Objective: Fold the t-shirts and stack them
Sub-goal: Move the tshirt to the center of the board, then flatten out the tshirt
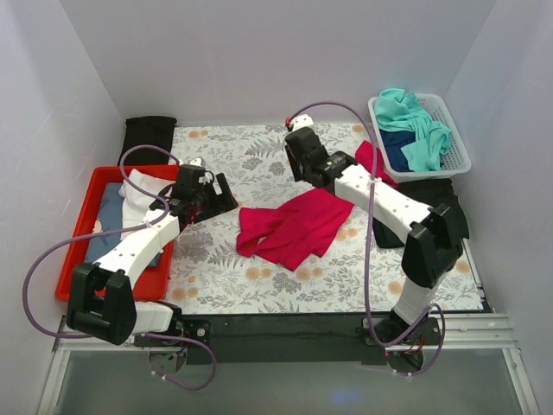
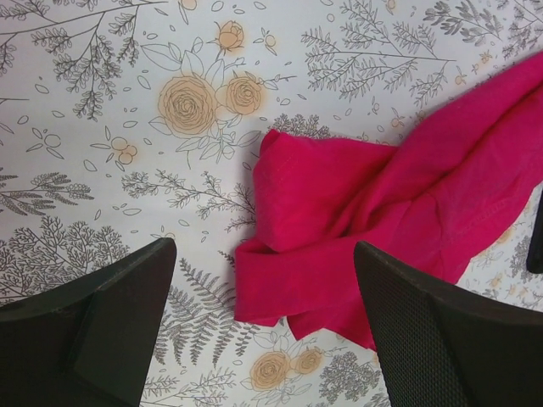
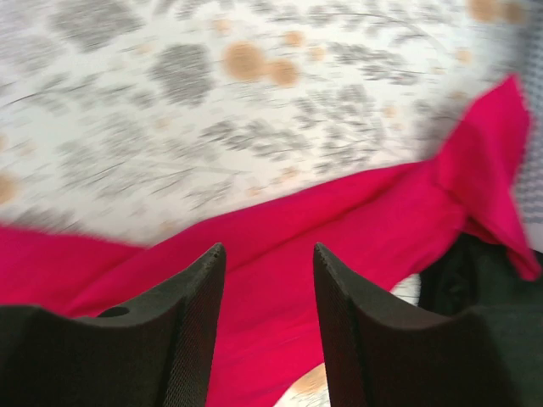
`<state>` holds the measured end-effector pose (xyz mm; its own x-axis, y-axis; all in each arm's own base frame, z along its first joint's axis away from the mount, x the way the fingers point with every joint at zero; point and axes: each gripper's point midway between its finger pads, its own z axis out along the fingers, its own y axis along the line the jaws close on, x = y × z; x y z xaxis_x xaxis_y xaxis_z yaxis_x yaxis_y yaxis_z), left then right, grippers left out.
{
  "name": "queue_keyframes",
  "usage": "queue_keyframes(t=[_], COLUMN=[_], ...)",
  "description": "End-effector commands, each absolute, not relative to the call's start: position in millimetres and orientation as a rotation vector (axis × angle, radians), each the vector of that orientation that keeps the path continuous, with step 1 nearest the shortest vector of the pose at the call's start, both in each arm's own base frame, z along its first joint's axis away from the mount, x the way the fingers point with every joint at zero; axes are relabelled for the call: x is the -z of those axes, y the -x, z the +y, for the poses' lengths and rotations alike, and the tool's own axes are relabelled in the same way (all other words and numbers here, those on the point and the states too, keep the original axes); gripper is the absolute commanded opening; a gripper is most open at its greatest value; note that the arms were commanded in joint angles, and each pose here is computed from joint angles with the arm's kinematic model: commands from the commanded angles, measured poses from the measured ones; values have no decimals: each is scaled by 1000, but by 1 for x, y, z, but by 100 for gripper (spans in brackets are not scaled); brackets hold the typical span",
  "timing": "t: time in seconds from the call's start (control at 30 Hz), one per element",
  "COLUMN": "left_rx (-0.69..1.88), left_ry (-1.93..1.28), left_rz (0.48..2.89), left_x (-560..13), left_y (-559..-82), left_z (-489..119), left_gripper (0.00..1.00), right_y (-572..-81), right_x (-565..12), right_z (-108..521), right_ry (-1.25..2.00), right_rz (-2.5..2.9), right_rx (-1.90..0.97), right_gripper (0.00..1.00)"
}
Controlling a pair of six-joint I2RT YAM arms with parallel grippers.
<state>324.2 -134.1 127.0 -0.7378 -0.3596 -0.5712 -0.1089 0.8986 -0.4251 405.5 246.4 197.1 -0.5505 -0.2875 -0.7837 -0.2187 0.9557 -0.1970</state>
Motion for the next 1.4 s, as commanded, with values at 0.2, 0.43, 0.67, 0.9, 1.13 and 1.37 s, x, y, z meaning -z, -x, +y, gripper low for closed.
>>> queue_keyframes(t=[0.2,0.43,0.67,0.9,1.13,1.37], left_rx=[324,452,457,498,514,521], left_ry=[448,477,501,513,495,495], left_rz=[2374,2472,2487,2500,2481,2461], left_x=[-119,-103,-101,-98,-100,-105], left_y=[-350,-366,-366,-360,-357,-350], left_z=[-116,-132,-123,-121,-119,-113], left_gripper=[85,82,82,82,82,82], right_y=[-293,-238,-207,-196,-206,-212], right_x=[-173,-134,-112,-95,-83,-80], right_z=[325,360,380,397,414,415], right_ry=[708,886,969,947,888,838], right_rz=[2307,2404,2451,2486,2485,2481], right_rx=[-296,-439,-482,-459,-419,-390], right_gripper=[47,46,49,51,53,53])
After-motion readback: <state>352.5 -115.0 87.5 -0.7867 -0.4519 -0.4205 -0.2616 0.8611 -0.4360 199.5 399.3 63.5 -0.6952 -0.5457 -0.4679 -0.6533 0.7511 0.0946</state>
